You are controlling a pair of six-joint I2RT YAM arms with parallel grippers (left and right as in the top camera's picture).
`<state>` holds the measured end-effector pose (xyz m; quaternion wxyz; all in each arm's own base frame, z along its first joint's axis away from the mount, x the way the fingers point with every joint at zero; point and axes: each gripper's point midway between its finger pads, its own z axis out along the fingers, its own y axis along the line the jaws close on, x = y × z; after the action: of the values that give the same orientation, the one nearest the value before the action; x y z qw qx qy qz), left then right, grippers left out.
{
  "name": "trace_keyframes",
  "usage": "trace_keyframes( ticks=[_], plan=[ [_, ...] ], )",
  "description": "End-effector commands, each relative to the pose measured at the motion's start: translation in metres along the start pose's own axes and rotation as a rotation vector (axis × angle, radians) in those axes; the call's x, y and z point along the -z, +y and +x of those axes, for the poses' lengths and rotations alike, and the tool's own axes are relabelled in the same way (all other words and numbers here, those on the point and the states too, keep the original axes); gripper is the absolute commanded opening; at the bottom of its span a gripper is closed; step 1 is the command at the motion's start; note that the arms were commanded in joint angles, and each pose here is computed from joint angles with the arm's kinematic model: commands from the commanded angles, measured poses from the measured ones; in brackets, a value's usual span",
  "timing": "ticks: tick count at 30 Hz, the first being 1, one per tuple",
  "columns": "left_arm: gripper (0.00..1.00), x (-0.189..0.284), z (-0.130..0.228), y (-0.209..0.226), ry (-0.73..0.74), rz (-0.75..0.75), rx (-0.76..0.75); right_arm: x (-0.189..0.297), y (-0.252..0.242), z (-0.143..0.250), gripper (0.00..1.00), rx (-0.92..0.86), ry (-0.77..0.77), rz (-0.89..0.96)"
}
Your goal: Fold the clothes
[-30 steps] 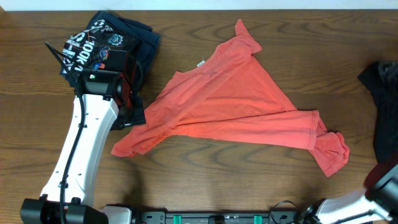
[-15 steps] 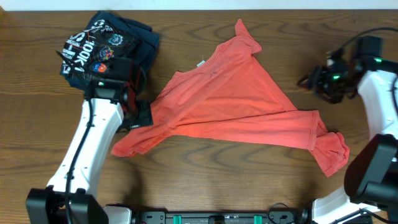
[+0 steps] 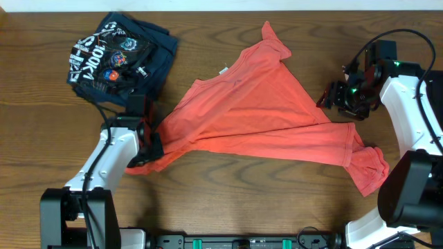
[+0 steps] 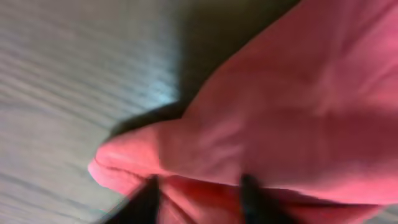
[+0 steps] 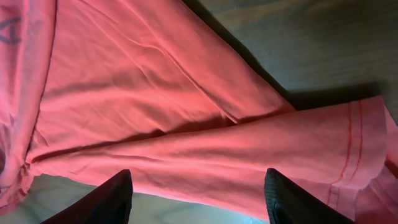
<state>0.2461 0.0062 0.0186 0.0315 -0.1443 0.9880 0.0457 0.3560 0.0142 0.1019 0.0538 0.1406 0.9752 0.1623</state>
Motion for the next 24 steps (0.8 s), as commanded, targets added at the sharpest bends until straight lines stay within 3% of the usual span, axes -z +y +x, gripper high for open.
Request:
trace_keyframes(
  ticks=[1, 6, 14, 20, 24],
  plan=[
    [0.06, -0.001, 0.005, -0.008, 0.024, 0.051, -0.039, -0.001, -0.006, 0.004, 0.67, 0.012, 0.015, 0.036],
    [0.06, 0.027, -0.011, -0.004, -0.004, 0.065, -0.018, -0.003, -0.025, 0.006, 0.77, -0.011, 0.014, 0.130],
    [0.06, 0.120, -0.065, 0.015, -0.242, 0.115, 0.042, -0.004, -0.080, 0.006, 0.77, -0.171, -0.024, 0.298],
    [0.07, 0.135, -0.058, 0.017, -0.264, 0.135, 0.047, -0.021, -0.121, 0.019, 0.77, -0.276, -0.036, 0.380],
    [0.27, 0.121, -0.036, 0.003, -0.147, 0.210, 0.032, -0.044, -0.110, 0.033, 0.73, -0.262, 0.009, 0.242]
  ],
)
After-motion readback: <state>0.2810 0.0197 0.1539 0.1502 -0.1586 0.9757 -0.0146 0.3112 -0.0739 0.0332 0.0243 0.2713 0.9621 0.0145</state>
